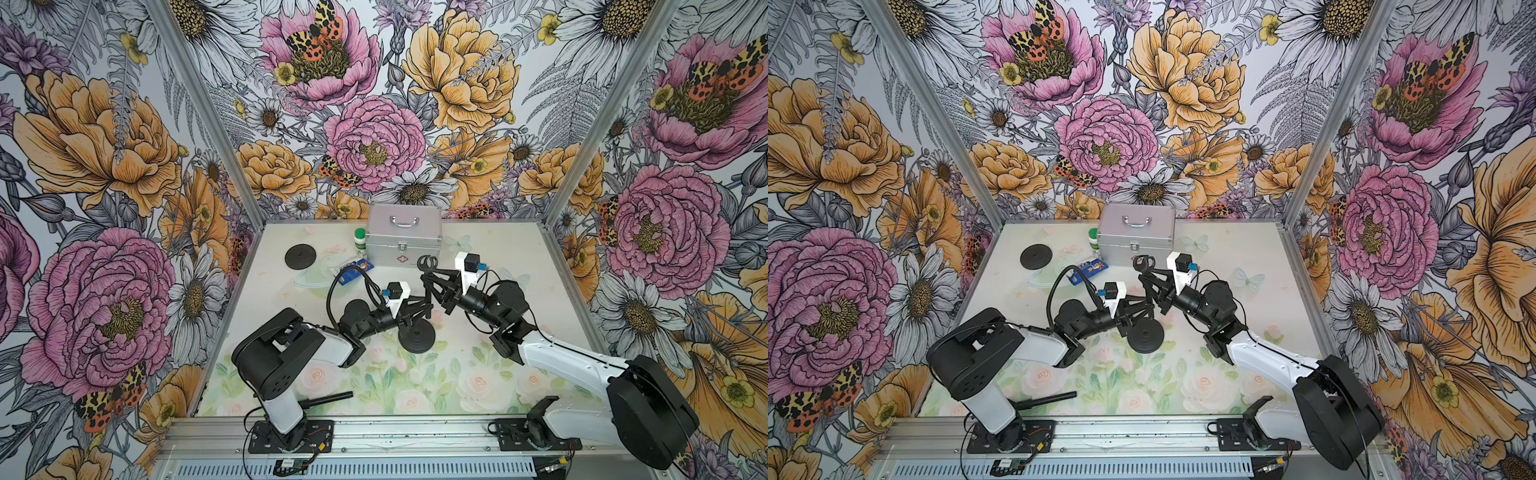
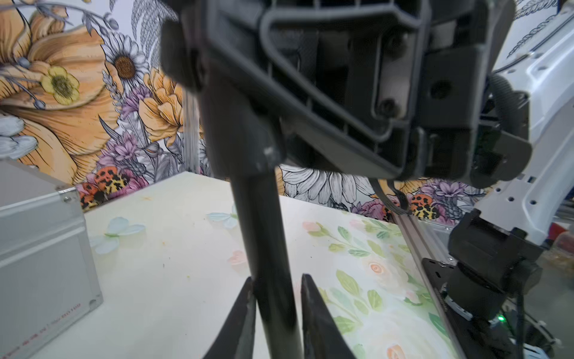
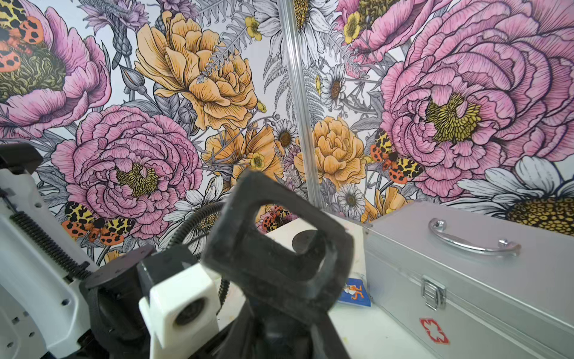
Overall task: Assemble a microphone stand
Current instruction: Hold the microphone stand pole at the microphone stand base.
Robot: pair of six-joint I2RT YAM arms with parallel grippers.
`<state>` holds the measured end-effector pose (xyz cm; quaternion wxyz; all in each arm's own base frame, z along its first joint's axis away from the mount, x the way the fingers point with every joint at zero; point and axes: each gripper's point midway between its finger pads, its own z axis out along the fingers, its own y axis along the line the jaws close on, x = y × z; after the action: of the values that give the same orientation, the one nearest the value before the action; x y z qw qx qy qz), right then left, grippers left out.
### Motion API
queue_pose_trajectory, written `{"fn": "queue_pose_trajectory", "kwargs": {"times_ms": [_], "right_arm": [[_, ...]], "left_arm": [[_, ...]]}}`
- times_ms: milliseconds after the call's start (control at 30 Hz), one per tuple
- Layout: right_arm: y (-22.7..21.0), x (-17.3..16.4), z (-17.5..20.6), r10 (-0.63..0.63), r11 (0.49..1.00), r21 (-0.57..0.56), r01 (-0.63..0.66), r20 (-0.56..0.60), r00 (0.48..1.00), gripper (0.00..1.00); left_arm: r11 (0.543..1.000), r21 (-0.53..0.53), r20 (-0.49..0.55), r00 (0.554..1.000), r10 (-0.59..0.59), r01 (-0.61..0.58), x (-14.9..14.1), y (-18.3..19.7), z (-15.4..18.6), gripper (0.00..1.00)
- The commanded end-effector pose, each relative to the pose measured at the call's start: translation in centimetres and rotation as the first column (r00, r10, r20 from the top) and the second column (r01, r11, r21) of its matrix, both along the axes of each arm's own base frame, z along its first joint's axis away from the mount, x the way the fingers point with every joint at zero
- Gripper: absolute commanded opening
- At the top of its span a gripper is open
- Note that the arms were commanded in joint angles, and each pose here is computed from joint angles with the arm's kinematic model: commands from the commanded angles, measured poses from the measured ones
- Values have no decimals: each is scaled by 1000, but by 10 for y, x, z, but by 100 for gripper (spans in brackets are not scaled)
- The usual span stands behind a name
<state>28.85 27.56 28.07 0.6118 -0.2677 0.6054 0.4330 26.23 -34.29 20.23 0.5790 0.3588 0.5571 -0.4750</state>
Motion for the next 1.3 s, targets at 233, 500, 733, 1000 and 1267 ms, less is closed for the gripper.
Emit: {"fn": "queue_pose_trajectory", "kwargs": {"times_ms": [233, 500, 733, 1000, 1267], "right_arm": [[6, -4, -3, 16, 1000, -18, -15, 63, 998, 13], [9, -8, 13, 21, 1000, 6, -22, 163, 986, 13], [13, -10, 0, 42, 999, -15, -41, 139, 989, 29], [15, -41, -58, 267, 922, -295, -251, 13, 964, 45], [16, -51, -54, 349, 894, -330, -305, 83, 934, 45]], "left_arm": [[999, -37, 63, 998, -13, 15, 1, 5, 12, 30], [1000, -17, 34, 999, -2, 2, 7, 4, -3, 35], [1000, -4, 57, 998, 21, -21, 10, 9, -5, 4], [995, 82, 134, 990, 52, -63, 4, 19, -29, 4], [991, 129, 162, 987, -4, -18, -8, 13, -45, 6]]}}
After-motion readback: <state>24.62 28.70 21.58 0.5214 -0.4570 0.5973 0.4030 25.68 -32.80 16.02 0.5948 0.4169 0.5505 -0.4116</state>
